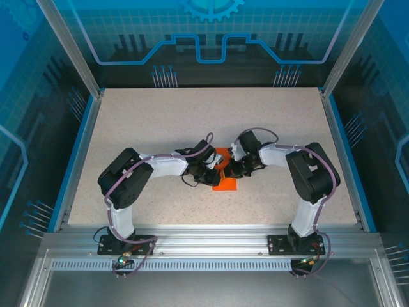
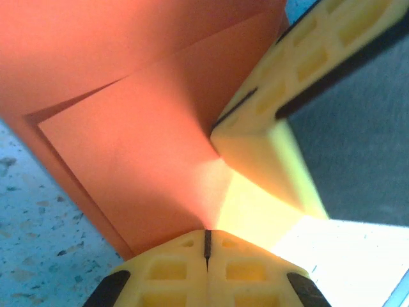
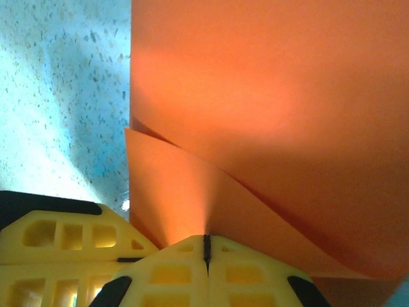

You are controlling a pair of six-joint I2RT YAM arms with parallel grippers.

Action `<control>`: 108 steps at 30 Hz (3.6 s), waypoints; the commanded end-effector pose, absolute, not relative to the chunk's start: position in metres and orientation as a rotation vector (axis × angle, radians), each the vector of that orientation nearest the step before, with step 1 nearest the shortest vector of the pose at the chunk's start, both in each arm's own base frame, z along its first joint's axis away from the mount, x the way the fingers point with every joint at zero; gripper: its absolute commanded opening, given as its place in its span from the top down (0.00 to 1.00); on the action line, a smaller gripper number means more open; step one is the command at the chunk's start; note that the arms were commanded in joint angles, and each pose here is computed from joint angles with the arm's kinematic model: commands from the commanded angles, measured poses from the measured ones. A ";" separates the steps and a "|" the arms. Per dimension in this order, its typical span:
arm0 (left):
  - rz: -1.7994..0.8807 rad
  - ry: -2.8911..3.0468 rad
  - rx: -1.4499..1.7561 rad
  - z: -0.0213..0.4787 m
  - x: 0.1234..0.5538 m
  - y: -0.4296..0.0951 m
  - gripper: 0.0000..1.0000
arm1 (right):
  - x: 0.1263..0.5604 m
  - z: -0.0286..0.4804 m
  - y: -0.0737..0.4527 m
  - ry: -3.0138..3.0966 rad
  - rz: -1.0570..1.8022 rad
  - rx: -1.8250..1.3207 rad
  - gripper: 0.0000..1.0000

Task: Fold a paper plane with a square sheet of paper (fold left side to right side)
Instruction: Fold the triangle a second time at the center of the table.

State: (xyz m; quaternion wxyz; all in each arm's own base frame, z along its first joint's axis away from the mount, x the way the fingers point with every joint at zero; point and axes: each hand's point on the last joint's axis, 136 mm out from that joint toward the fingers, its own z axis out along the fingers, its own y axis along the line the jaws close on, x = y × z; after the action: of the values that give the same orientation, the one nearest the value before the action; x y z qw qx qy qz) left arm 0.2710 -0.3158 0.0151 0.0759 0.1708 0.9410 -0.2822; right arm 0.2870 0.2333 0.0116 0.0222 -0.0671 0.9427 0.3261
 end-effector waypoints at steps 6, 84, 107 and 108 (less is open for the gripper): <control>-0.703 2.951 0.508 -0.019 0.251 -0.290 1.00 | 0.306 -0.001 0.199 2.954 0.907 -0.115 1.00; -0.939 2.924 0.446 0.004 0.245 -0.304 1.00 | 0.273 -0.018 0.221 3.107 0.995 -0.053 1.00; -0.953 2.888 0.402 0.030 0.231 -0.284 1.00 | 0.274 -0.019 0.213 3.118 0.986 -0.025 1.00; -0.971 2.867 0.409 0.037 0.235 -0.288 1.00 | 0.275 -0.018 0.213 3.116 0.988 -0.025 1.00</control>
State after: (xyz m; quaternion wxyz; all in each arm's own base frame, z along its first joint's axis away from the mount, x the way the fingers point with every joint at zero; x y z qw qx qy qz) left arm 0.2315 -0.2888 0.0186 0.0393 0.1399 0.9384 -0.3134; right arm 0.2854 0.2372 0.0097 -0.0356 -0.0332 0.9314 0.3606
